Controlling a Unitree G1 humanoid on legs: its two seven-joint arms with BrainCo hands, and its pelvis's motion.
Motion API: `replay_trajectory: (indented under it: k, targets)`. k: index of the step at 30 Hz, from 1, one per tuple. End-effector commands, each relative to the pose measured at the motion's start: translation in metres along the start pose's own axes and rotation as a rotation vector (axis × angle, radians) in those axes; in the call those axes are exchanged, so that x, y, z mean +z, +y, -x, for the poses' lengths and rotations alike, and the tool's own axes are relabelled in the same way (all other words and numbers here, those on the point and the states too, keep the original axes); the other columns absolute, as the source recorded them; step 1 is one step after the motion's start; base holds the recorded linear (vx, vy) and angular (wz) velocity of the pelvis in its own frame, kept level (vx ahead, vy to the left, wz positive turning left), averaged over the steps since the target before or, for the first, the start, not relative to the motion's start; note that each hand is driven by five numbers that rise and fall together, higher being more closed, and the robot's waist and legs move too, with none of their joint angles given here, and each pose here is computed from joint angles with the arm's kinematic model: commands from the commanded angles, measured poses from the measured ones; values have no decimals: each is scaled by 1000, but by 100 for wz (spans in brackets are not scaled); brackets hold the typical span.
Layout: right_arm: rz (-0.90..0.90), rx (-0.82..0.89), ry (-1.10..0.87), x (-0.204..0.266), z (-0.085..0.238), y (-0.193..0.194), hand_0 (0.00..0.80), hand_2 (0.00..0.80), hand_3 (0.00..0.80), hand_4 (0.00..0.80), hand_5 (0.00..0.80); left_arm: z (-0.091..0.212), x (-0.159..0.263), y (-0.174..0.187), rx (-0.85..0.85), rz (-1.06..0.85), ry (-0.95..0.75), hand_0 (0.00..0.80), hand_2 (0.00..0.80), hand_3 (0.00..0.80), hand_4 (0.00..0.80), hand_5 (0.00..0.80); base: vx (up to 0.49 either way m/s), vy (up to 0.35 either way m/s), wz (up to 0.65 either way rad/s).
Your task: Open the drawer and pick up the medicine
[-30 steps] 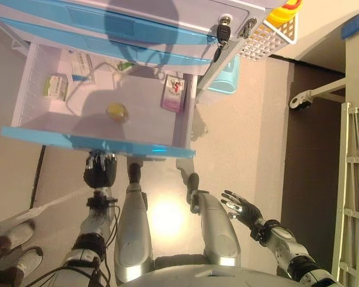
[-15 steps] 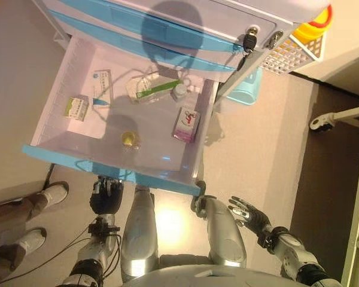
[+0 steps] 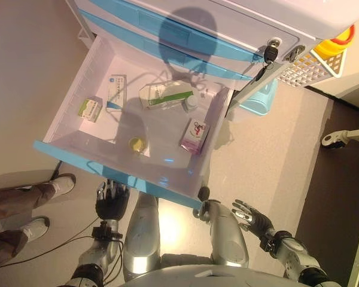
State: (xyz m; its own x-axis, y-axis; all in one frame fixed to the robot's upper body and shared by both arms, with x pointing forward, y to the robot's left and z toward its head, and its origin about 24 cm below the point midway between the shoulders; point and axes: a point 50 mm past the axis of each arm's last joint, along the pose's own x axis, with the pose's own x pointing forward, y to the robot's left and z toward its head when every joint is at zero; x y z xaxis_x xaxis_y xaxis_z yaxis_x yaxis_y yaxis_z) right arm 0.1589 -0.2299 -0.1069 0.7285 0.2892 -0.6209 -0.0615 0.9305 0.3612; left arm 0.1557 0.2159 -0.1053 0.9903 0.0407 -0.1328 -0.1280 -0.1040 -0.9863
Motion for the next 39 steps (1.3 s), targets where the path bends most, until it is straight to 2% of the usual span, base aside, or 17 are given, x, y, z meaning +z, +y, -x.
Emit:
replay_trajectory:
  k: [1,16,20,25,28,29,30,32,35,36,38,39]
  targets:
    - [-109,204,24,-34,-7,51,0,0,0,0,0,29,-13,19,103,41,40,0,0,0,0,0,0,0,0]
    - [-89,214,55,-41,-7,51,0,0,0,0,0,31,-9,29,242,26,-21,0,0,0,0,0,2,1,0]
    - [-102,190,47,-41,-7,49,0,0,0,0,0,33,-4,35,356,-28,-34,0,0,0,0,0,8,8,0]
    - [-50,81,-63,-28,-3,40,0,0,0,0,0,43,5,45,554,-225,3,0,0,0,0,0,40,34,0]
    - [81,6,-239,5,8,33,0,0,0,0,0,65,26,52,753,-582,77,0,0,0,0,0,51,26,-2]
    - [160,-21,-334,26,14,34,0,0,0,0,0,72,38,51,830,-829,148,0,0,0,0,0,22,23,-4]
    - [224,-33,-405,43,21,35,0,0,0,0,0,74,43,49,848,-966,193,0,0,0,0,0,0,0,0]
    - [278,-41,-498,68,31,38,0,0,0,0,0,80,47,48,854,-1079,237,0,0,0,0,0,4,24,0]
    - [525,-48,-735,123,60,56,0,0,0,0,0,107,49,54,869,-1056,276,0,0,0,0,0,10,97,-1]
    - [671,-66,-826,138,71,67,0,0,0,0,0,117,50,56,883,-1037,278,0,0,0,0,0,-13,95,-10]
    - [807,-62,-908,156,81,79,0,0,0,0,0,121,50,57,887,-1042,282,0,0,0,0,0,-42,62,-13]
    - [932,-57,-961,170,89,91,0,0,0,0,0,123,49,57,885,-1041,286,0,0,0,0,0,-64,39,-6]
